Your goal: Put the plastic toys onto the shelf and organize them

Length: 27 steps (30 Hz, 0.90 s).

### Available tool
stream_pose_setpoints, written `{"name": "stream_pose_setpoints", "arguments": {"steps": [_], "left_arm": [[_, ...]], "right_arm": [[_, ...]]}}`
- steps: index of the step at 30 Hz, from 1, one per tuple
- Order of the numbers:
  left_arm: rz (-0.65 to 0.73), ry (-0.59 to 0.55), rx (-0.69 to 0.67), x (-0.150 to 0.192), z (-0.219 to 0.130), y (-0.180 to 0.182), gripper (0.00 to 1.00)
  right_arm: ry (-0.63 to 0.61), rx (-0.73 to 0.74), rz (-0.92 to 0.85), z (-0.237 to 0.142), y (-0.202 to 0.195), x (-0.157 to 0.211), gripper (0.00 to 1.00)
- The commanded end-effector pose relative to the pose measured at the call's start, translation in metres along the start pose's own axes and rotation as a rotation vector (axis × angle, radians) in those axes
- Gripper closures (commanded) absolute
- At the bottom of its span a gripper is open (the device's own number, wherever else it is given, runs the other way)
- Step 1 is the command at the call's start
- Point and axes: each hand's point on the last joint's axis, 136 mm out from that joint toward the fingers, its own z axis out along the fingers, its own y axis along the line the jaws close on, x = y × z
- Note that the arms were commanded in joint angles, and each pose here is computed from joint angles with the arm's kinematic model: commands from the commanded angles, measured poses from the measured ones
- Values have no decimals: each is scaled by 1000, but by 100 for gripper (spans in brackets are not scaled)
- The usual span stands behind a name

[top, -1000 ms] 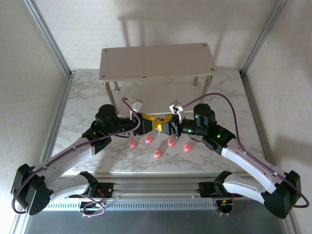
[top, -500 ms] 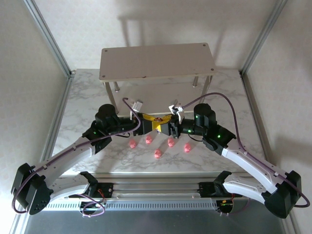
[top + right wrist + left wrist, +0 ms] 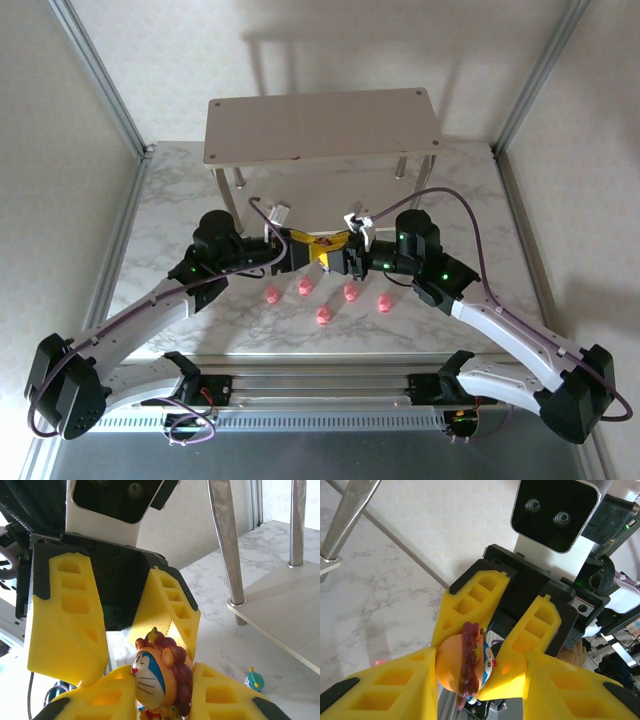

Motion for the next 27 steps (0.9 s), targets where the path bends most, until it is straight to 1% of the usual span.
{"name": "stream_pose_setpoints", "arguments": {"steps": [1,2,11,16,19,25,26,27], "left_arm": [[-26,118,63,29,14,-6,93],[-27,119,62,29,14,-6,96],[5,98,58,20,13,-11,100],[3,95,71,18,12,-15,100],[9,87,71,15,12,-17,100],[11,85,68,13,13,-16,100],[13,84,68,12,13,-16,100],[15,85,68,12,13,-16,100]], "right_arm": [[-134,-247,-183,5,62,-50,83],[-134,-250,-186,6,63,-51,82],[-128,-247,-191,9,63,-54,78],[-127,-256,-199,10,64,-57,68],[-107,-271,-196,13,66,-57,60],[-97,-258,-192,17,62,-55,60],[-95,-256,-190,17,61,-55,58],[-86,-253,-185,17,61,-53,50]]}}
